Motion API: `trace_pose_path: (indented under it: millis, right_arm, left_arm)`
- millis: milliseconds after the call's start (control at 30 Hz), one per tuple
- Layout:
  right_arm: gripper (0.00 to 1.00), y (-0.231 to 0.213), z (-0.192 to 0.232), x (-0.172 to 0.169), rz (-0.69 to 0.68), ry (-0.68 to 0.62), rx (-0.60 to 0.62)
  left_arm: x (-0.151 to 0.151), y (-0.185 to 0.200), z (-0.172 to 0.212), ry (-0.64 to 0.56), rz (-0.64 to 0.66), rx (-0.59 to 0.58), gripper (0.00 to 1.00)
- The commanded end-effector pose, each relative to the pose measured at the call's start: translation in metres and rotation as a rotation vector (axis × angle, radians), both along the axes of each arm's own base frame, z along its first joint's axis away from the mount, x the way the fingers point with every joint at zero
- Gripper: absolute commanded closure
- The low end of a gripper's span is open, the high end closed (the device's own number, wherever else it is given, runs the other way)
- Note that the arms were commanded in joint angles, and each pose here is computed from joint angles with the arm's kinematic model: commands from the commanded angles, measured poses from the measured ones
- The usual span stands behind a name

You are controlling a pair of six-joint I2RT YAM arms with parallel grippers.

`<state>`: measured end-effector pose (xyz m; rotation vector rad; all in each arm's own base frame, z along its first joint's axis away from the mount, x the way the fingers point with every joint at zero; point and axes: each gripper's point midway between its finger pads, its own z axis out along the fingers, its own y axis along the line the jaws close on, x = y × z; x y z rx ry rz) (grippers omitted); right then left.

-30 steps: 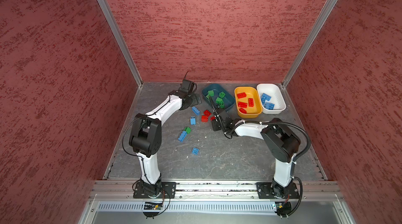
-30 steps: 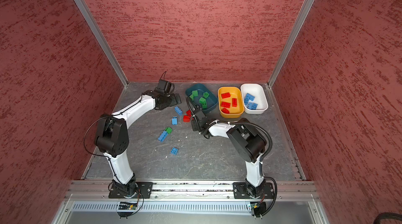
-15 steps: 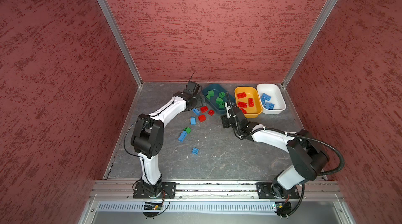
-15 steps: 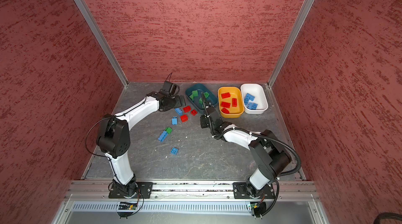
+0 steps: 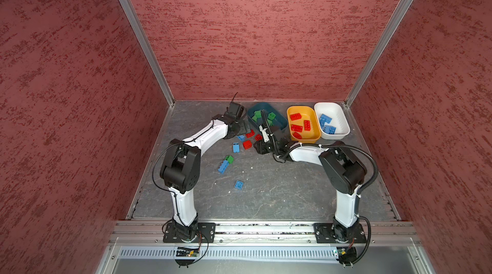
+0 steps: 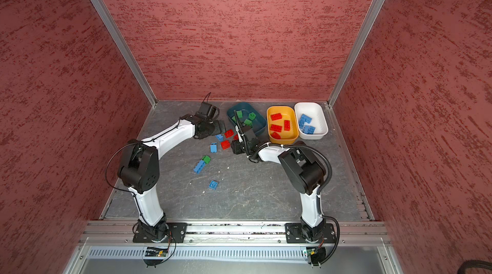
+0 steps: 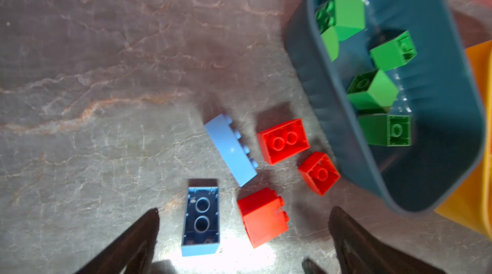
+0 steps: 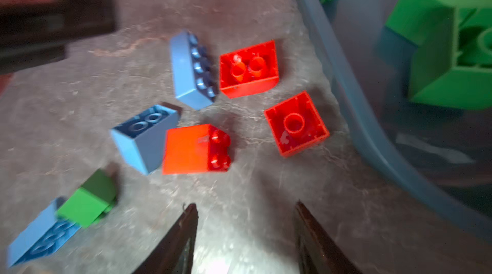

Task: Sort the legos into containers by color
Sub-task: 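Lower the right gripper onto a red brick and close on it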

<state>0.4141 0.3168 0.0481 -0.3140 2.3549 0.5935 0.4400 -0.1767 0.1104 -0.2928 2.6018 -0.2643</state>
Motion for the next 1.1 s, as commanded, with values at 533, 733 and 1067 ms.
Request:
trace_pose_path:
  millis: [533, 733, 1067]
  right_arm:
    - [0.34, -0.004, -0.039, 0.048, 0.008, -0.058, -0.181]
    - [0.47, 0.005, -0.034, 0.031, 0.121, -0.073, -0.156]
    - [0.67, 0.000, -0.024, 0.030, 0.135, -0.133, -0.173]
  left_arm:
    - [-0.005, 0.022, 0.007, -0.022, 0.055, 0.001, 0.01]
    - [-0.005, 0.016, 0.005, -0.015, 0.028, -0.015, 0.01]
    - [0.006, 0.003, 0.002, -0.024, -0.110, 0.028, 0.01]
